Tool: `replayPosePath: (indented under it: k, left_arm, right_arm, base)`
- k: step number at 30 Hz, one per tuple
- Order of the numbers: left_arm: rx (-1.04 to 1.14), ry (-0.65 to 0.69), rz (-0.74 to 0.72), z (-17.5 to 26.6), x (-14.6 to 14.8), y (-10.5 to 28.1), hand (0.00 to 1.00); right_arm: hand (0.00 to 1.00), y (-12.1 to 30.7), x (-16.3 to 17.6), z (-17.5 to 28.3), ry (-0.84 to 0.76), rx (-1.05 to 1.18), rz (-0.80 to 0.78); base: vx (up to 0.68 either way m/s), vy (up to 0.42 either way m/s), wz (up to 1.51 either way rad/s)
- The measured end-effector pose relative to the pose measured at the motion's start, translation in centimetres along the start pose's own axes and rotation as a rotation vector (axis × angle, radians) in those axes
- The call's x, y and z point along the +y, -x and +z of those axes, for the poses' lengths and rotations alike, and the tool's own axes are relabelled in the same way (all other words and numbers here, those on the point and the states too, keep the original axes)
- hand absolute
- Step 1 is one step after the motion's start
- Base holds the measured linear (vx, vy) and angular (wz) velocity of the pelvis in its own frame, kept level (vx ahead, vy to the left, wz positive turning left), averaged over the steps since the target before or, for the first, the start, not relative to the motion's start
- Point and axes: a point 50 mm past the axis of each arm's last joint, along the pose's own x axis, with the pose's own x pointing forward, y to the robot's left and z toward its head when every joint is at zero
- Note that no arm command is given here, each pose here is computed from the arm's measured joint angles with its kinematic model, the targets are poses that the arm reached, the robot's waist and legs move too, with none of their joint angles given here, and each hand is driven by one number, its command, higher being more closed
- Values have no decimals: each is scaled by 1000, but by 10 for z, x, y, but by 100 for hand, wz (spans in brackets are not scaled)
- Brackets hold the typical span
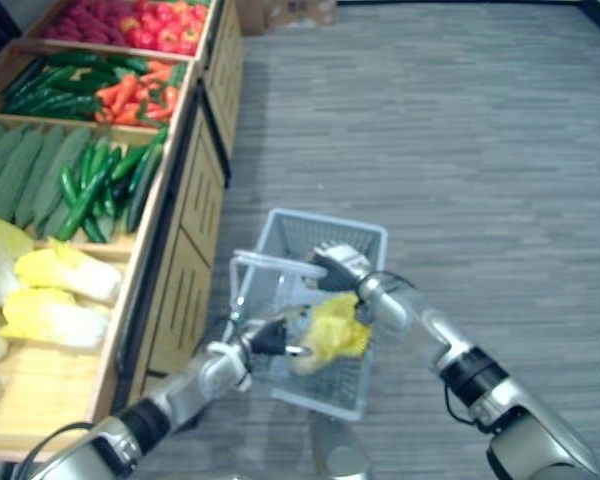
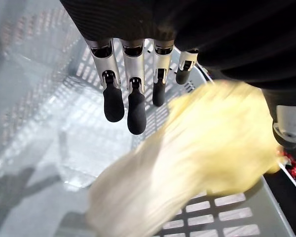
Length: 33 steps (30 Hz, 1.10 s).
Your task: Pick vegetable in the basket
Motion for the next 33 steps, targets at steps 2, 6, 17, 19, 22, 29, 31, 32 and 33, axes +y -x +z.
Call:
replayPosePath:
  k: [2, 6, 17, 19, 22, 29, 31, 32, 33]
  left_arm:
    - [-15, 2, 7, 5, 1, -4, 0]
    - [-2, 2, 19, 5, 3, -6, 0]
    - [-133, -50, 130, 16, 56, 10, 0]
    - [-166, -64, 134, 18, 72, 20, 0]
    - [-274, -25, 137, 32, 97, 38, 0]
    - [-339, 196, 348, 39, 134, 86, 0]
    - [-324, 232, 427, 33, 145, 98, 0]
    - [-306, 248, 485, 29, 152, 108, 0]
    - [-278, 264, 546, 22, 157, 117, 0]
  right_arm:
    - [100, -2, 3, 2, -11, -5, 6]
    - [100, -3, 3, 3, -15, -3, 5]
    - [100, 23, 26, -33, -67, 188, 48]
    - [100, 36, 32, -47, -89, 270, 51]
    - [100, 65, 44, -67, -131, 421, 54]
    - [100, 140, 82, -110, -275, 833, 33]
    - [100, 158, 88, -117, -318, 930, -9]
    - [100, 172, 93, -123, -356, 1016, -50]
    - [100, 187, 100, -128, -396, 1109, -86]
  base:
    - [-16, -52, 17]
    - [-14, -44, 13]
    - [-18, -36, 27]
    - [-19, -23, 61]
    - [-42, -20, 86]
    - [-25, -7, 108]
    - [-23, 3, 88]
    - [-17, 4, 90]
    - [-15, 4, 88]
